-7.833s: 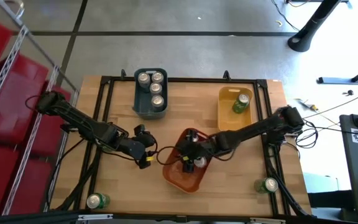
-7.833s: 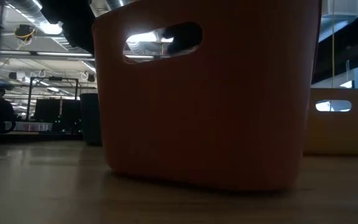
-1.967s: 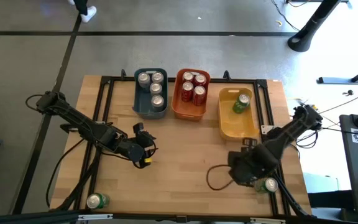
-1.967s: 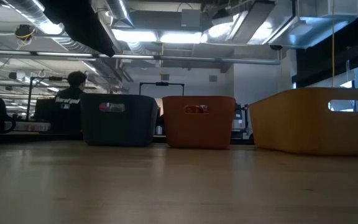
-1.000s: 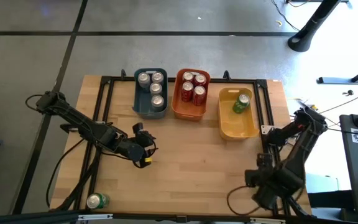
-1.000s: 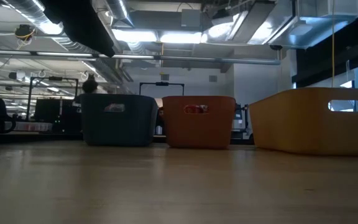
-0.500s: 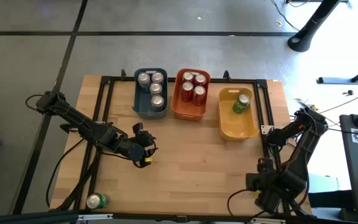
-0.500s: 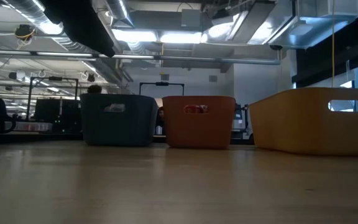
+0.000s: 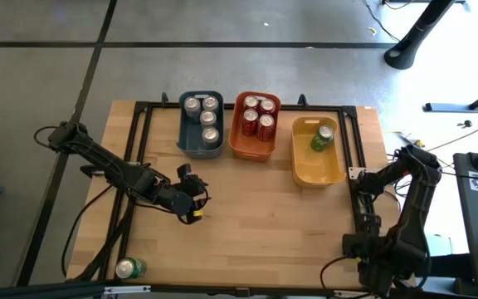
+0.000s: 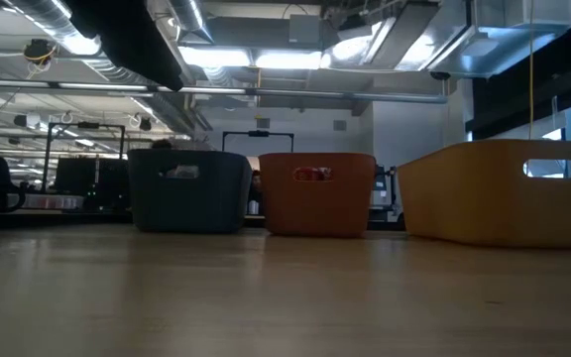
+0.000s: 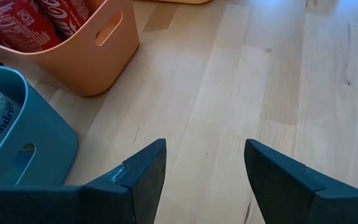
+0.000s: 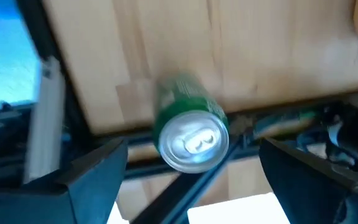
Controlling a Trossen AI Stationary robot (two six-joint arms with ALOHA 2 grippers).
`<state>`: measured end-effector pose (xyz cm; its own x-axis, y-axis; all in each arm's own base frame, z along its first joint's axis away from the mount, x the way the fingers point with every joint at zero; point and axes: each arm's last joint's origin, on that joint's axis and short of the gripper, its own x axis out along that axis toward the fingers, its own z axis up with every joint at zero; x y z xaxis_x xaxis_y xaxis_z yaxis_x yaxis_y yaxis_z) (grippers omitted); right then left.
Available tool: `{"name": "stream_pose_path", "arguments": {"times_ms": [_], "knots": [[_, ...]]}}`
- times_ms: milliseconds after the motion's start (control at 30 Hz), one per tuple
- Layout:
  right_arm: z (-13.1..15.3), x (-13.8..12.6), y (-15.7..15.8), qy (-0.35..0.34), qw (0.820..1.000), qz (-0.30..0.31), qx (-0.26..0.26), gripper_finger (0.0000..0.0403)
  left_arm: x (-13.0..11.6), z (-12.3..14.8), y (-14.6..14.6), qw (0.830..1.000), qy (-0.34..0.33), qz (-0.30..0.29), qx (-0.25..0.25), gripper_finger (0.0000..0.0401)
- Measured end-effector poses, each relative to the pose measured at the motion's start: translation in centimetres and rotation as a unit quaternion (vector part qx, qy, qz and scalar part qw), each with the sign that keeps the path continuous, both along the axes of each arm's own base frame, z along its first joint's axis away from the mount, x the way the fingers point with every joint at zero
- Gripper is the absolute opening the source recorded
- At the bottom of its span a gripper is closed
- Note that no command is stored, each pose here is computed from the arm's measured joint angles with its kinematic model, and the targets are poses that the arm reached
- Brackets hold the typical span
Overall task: Sort soda cans
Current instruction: Put the bottom right green soda can into the yellow bin
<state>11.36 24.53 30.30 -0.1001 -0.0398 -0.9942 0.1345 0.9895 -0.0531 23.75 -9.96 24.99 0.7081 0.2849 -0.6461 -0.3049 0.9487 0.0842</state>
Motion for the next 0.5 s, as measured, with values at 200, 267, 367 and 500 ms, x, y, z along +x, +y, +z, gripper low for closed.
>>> {"name": "stream_pose_path", "arguments": {"times_ms": [200, 267, 367, 500], "knots": [[-2.4, -0.5, -0.4, 0.029, 0.999, 0.006, -0.032, 0.036, 0.0, 0.0, 0.0, 1.0, 0.0, -0.001, 0.0, 0.0208], [-2.9, -0.5, -0.3, 0.03, 0.999, 0.017, -0.025, 0.036, 0.0, 0.0, 0.0, 1.0, 0.0, 0.0, -0.001, 0.0208], [-3.9, -1.0, 0.2, 0.041, 0.999, 0.034, -0.006, 0.036, 0.0, 0.0, 0.0, 1.0, 0.0, 0.0, -0.001, 0.0208], [-5.1, -1.3, 0.3, 0.045, 0.999, 0.025, -0.002, 0.036, 0.0, 0.0, 0.0, 1.0, -0.001, 0.001, -0.002, 0.0208]]}}
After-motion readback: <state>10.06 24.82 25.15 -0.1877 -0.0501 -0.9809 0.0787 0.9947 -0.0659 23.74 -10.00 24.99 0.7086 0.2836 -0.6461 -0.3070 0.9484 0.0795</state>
